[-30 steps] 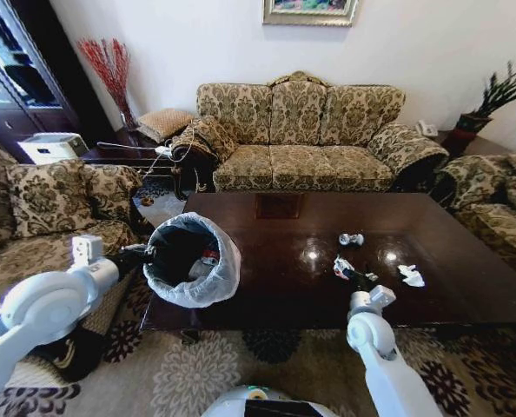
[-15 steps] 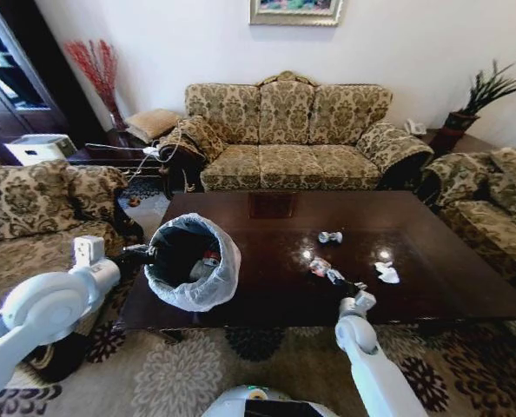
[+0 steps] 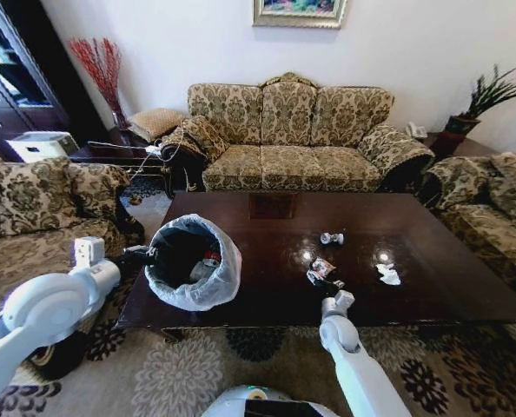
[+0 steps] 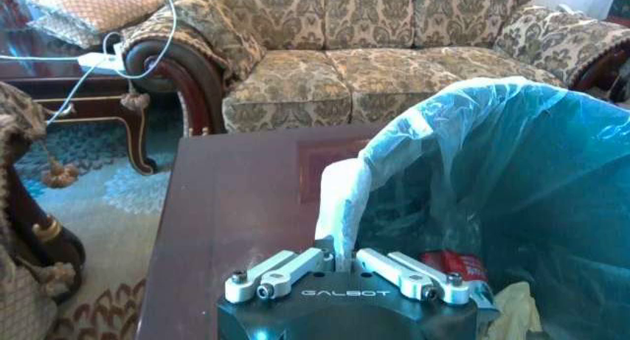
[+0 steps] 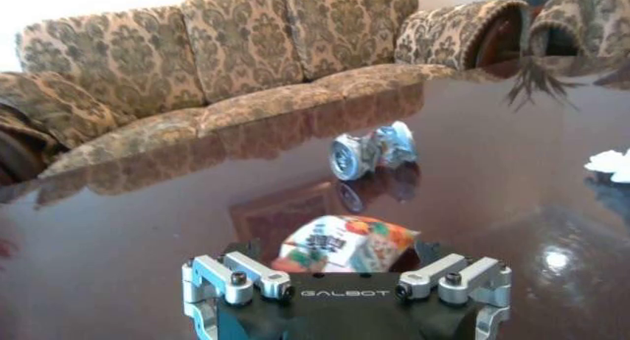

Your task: Move to the front of the table and place the trash on the table into the trash bin.

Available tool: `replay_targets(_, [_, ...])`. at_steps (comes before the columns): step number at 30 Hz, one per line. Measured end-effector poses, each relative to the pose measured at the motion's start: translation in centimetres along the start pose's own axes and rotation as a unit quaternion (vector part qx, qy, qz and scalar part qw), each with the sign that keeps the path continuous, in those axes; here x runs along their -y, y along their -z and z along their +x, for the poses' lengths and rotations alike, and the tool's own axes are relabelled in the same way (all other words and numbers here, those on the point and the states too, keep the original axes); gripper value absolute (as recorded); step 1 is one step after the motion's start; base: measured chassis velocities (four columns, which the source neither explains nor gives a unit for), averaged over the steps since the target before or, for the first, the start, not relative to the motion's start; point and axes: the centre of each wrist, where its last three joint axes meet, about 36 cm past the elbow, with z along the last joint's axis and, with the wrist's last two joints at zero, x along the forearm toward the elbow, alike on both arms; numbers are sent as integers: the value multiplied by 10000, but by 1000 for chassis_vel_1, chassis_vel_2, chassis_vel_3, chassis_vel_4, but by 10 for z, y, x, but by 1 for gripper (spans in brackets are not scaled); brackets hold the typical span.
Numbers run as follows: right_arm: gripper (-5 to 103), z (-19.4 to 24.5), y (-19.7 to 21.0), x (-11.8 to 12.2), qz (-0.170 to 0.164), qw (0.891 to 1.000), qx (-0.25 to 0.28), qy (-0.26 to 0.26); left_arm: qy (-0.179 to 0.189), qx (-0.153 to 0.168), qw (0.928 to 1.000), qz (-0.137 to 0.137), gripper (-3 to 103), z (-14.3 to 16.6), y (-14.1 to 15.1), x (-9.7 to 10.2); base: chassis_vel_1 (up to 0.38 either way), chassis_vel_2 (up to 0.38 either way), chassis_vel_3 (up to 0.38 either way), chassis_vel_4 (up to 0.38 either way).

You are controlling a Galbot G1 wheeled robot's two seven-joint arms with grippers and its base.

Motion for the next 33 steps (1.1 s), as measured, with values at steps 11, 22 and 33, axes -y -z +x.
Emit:
replay_targets(11, [68,-5,-8,7,-100,9996,-259,-64,-19,25,10000,20,0,1,-1,0,0,0,0,0])
replay_targets(22, [35,-6,-14,11,-122,9995,-285,-70,-32,30,10000,34,0,2,-2,2,0,0,0,0])
replay_targets(33, [1,-9,-13,9,-195,9995,-265,-22,-44,48,10000,33,0,3,-2,3,0,0,0,0])
